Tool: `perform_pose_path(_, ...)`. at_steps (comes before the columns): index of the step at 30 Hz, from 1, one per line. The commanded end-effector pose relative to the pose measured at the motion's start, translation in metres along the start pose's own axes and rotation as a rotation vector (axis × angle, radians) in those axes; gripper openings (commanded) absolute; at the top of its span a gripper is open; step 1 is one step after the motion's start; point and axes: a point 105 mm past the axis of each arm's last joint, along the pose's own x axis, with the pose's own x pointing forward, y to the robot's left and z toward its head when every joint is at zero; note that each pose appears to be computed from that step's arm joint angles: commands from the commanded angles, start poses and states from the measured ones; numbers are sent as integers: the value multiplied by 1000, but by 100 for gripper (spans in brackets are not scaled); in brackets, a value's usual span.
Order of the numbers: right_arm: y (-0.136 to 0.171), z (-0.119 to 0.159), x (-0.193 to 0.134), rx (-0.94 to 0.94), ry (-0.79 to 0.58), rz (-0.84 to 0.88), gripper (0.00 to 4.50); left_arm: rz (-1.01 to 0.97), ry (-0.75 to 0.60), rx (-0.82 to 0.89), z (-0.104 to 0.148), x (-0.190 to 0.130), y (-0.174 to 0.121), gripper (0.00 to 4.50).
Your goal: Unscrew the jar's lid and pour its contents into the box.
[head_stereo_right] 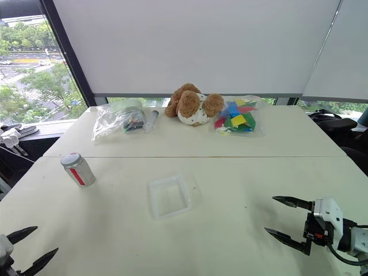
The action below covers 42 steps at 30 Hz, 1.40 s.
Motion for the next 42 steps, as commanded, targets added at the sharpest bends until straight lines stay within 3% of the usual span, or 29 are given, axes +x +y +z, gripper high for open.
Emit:
perform_pose_path(1, -1, 2, 0, -29, 3, 5, 450, 49, -45, 62, 13, -2, 7, 448)
perform_pose_path(7, 0, 15, 32, -58, -92, -14, 450, 163, -74, -92, 12, -6, 14, 448)
perform_pose_path(9, -2, 30, 46, -87, -197, -45, 450, 228, -107, -179, 13, -13, 19, 448)
perform_pose_path(13, 0, 79, 80, -14, -467, -24, 450, 609, -106, -372, -16, -47, 28, 448)
perform_pose_path(16, 2, 101, 91, -9, -556, -5, 450, 713, -74, -480, -33, -58, 17, 448)
perform_pose_path(19, 6, 120, 102, -52, -609, 21, 450, 738, -103, -526, -32, -56, 8, 448)
perform_pose_path(23, 9, 131, 111, -85, -634, 56, 450, 710, -173, -505, -12, -30, 6, 448)
perform_pose_path(29, 14, 124, 114, -81, -587, 88, 450, 663, -289, -422, 41, 31, 12, 448)
perform_pose_path(42, 10, 112, 110, -66, -536, 71, 450, 599, -272, -392, 62, 109, 35, 448)
